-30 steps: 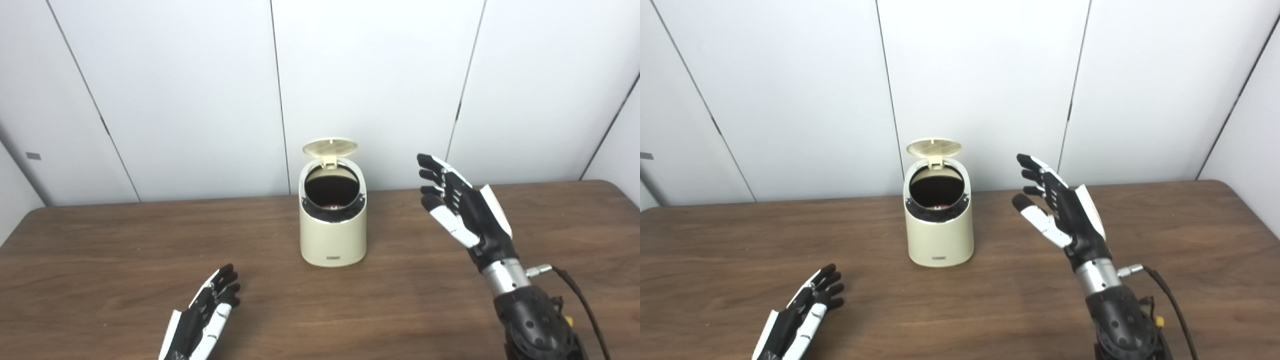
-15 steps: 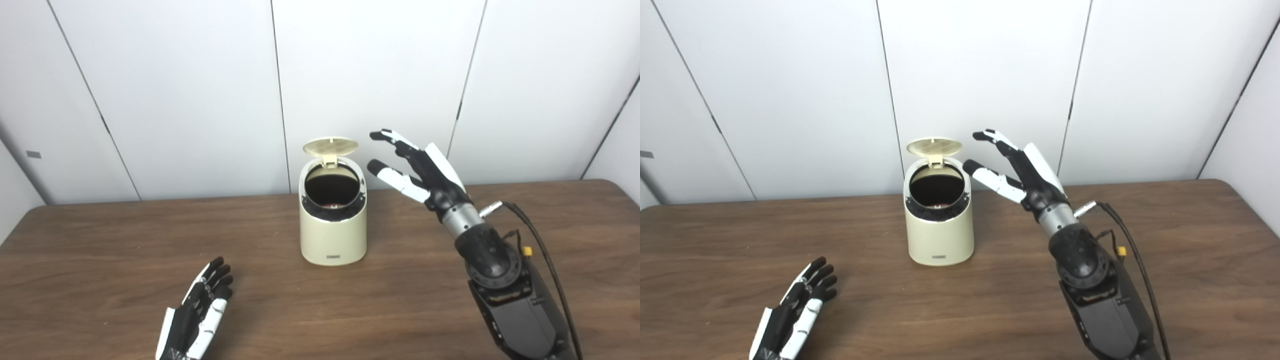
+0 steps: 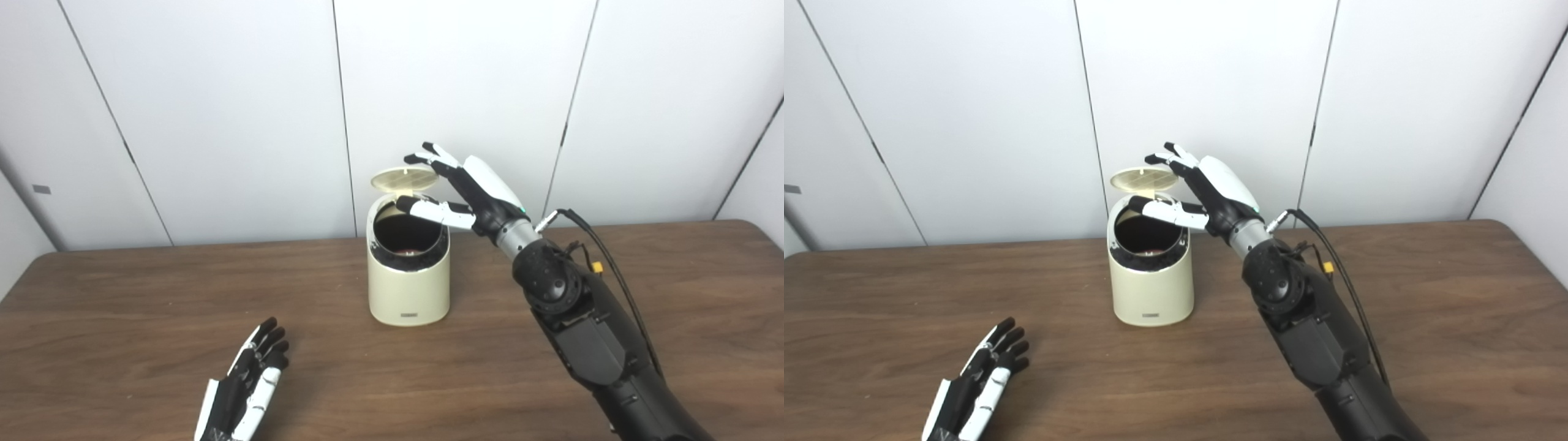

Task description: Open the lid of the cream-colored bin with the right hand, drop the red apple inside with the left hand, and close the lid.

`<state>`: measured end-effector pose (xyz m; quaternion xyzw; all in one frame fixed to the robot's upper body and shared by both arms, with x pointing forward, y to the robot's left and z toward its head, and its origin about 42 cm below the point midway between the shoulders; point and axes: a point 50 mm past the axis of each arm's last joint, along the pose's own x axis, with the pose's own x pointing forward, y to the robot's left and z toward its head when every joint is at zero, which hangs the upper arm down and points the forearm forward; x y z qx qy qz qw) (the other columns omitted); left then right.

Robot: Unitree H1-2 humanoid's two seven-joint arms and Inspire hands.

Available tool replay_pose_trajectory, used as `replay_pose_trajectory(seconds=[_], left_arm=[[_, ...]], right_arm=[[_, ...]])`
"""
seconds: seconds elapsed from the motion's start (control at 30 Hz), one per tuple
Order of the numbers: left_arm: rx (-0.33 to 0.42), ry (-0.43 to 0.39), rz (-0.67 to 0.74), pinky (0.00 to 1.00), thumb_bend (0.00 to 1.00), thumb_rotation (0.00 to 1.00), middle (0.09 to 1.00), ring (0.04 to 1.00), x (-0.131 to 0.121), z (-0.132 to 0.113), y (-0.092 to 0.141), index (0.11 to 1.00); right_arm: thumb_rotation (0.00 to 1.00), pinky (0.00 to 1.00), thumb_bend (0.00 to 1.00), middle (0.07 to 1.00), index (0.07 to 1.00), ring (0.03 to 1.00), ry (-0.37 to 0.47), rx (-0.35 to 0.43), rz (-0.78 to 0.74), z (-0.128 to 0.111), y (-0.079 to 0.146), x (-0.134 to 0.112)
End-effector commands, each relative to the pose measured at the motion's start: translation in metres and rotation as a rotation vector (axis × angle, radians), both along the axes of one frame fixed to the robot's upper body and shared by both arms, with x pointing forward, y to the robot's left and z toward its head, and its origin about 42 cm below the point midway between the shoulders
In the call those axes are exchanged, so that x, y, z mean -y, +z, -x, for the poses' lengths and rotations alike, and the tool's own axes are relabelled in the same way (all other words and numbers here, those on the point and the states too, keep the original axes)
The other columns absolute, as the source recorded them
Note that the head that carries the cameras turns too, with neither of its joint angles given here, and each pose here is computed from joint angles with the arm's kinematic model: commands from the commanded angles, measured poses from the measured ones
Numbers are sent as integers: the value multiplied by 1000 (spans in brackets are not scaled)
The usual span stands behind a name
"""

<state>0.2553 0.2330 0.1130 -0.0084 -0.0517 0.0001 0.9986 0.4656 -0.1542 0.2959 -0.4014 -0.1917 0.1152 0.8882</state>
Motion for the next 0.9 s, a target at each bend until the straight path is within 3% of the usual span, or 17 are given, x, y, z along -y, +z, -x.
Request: replay_pose_trajectory(seconds=[0.0, 0.47, 0.87], left_arm=[[45, -10, 5, 847, 569, 633, 890, 868, 4, -1, 7, 929], [34, -9, -2, 822, 583, 627, 883, 857, 7, -1, 5, 914], [44, -14, -4, 809, 582, 609, 882, 856, 9, -2, 7, 898]], right_arm=[[881, 900, 728, 993, 846, 996, 47, 108, 4, -2, 35, -11], [815, 988, 673, 1000, 831, 1000, 74, 177, 147, 39, 28, 11], [773, 975, 649, 999, 839, 1000, 59, 160, 192, 46, 16, 24]])
